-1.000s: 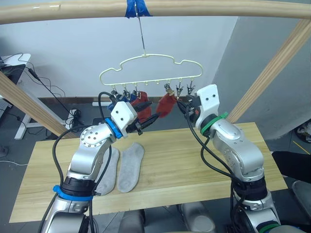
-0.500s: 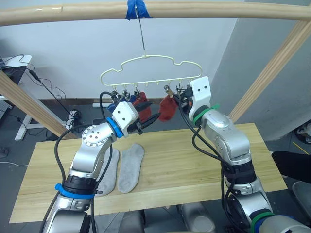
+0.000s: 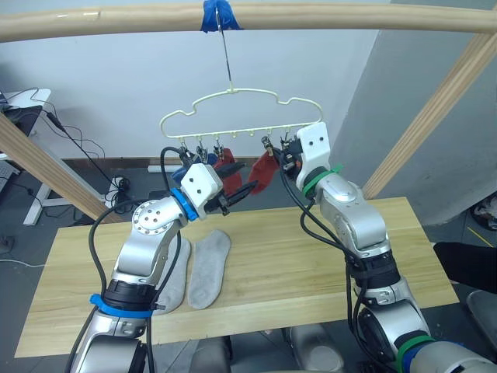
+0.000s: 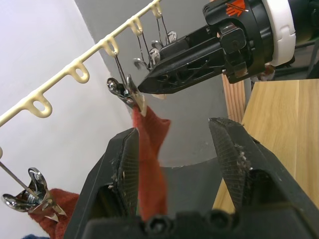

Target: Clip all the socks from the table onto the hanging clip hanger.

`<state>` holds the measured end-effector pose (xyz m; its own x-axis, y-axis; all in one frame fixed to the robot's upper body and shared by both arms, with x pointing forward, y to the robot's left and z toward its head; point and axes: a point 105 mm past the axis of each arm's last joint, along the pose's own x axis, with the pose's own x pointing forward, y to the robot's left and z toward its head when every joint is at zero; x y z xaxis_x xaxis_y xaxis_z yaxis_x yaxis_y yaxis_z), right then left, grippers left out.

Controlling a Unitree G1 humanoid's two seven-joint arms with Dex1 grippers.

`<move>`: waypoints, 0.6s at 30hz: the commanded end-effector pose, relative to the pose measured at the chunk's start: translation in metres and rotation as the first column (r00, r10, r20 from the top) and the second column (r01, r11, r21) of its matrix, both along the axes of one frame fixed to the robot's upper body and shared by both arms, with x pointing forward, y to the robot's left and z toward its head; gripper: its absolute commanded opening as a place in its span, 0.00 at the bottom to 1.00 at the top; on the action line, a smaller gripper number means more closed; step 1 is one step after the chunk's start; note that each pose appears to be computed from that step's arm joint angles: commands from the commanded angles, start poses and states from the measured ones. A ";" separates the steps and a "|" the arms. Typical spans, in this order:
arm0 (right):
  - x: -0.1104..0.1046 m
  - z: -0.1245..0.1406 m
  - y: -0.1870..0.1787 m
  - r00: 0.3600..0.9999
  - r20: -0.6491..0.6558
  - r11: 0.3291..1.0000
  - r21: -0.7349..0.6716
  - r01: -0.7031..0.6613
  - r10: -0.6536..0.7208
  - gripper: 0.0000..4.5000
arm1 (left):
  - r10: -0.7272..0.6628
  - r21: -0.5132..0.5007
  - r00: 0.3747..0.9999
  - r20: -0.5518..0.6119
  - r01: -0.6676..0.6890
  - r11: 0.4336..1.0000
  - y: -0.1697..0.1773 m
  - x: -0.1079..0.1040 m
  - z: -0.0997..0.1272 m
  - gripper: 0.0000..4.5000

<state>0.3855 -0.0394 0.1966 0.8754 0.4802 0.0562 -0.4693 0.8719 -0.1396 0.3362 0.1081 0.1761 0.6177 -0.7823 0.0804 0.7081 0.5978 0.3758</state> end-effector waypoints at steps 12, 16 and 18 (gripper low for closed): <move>-0.001 0.019 0.016 0.995 0.080 0.998 0.004 -0.059 0.058 0.43 | -0.006 0.006 0.999 0.051 0.005 1.000 -0.004 -0.005 0.010 0.55; -0.001 0.020 0.018 0.995 0.081 0.998 0.008 -0.064 0.063 0.43 | -0.001 0.005 0.999 0.050 0.001 1.000 -0.004 -0.005 0.009 0.55; 0.000 0.021 0.019 0.995 0.082 0.998 0.009 -0.064 0.063 0.43 | 0.001 0.005 0.999 0.049 -0.001 1.000 -0.004 -0.006 0.009 0.55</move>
